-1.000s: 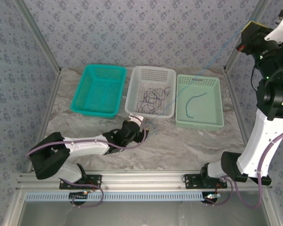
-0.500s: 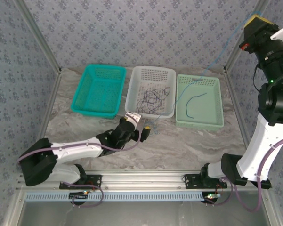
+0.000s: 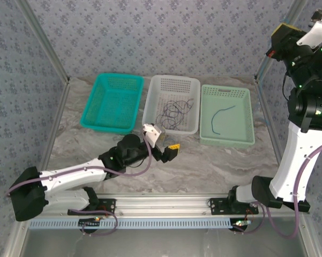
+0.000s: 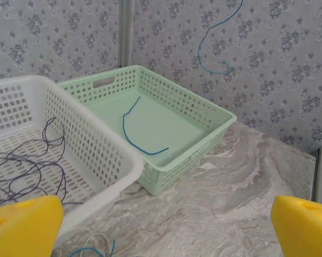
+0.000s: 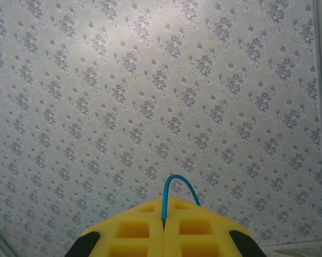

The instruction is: Untangle the cables

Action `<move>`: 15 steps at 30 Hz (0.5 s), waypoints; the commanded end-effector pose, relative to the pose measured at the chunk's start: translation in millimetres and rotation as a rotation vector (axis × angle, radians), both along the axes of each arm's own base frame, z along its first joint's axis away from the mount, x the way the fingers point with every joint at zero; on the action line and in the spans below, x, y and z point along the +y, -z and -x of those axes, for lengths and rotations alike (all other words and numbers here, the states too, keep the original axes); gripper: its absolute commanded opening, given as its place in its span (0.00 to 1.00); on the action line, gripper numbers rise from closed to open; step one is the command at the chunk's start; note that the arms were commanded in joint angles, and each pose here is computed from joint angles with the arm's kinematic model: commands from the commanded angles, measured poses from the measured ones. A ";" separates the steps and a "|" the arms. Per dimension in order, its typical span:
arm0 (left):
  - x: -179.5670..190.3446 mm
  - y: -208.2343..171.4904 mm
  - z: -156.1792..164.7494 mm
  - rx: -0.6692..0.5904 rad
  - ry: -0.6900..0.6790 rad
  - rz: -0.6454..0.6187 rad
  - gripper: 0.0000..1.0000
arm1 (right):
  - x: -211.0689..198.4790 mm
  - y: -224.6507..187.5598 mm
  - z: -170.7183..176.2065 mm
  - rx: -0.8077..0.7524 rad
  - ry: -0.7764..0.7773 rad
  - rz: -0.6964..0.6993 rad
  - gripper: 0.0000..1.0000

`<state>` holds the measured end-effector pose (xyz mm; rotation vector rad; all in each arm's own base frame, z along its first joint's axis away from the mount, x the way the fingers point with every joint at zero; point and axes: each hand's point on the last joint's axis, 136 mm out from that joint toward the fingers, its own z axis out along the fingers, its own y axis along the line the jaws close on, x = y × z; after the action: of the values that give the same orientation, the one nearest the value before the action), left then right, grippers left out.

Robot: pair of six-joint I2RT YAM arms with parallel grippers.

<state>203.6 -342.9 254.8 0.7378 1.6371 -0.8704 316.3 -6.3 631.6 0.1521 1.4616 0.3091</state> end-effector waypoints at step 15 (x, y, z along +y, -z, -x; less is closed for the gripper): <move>16.9 12.6 -5.4 0.003 -0.083 -0.029 0.99 | -36.1 26.4 -32.3 0.044 0.119 0.096 0.00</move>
<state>209.2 -332.2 233.0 0.7165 1.6966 -0.7970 346.8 -39.1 600.9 0.1842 1.5242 0.1643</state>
